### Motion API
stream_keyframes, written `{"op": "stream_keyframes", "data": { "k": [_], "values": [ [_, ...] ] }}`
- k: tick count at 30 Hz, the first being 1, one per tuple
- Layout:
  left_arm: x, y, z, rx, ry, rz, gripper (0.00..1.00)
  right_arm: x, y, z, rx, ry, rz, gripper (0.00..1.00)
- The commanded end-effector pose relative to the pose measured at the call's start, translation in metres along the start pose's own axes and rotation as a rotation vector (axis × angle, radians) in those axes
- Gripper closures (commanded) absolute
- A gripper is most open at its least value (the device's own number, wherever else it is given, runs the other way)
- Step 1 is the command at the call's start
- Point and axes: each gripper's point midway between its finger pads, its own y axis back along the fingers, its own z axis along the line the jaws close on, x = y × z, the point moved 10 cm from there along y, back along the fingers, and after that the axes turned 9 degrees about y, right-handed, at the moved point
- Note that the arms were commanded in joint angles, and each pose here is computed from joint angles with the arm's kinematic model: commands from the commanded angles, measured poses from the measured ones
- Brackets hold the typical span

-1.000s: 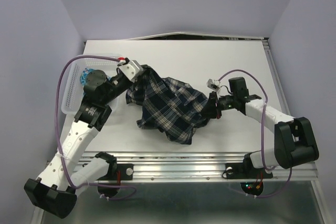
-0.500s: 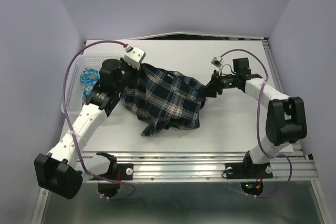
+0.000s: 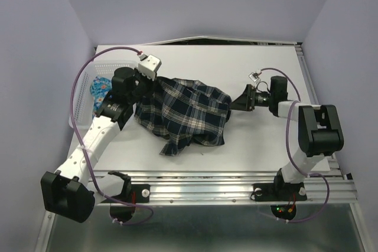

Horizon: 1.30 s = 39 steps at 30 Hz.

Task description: Fold and stack the skirts

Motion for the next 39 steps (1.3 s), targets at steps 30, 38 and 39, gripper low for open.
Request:
{"op": "stream_keyframes", "data": {
  "k": [30, 38, 39],
  "values": [
    [-0.013, -0.012, 0.011, 0.08, 0.053, -0.047, 1.0, 0.012, -0.037, -0.01, -0.267, -0.042, -0.278, 0.0],
    [-0.01, -0.019, 0.021, 0.011, 0.093, 0.003, 1.0, -0.012, -0.02, 0.015, -0.298, -0.013, -0.3, 0.09],
    [-0.008, -0.021, 0.024, -0.026, 0.101, 0.029, 1.0, -0.015, -0.019, 0.019, -0.302, -0.016, -0.305, 0.1]
  ]
}}
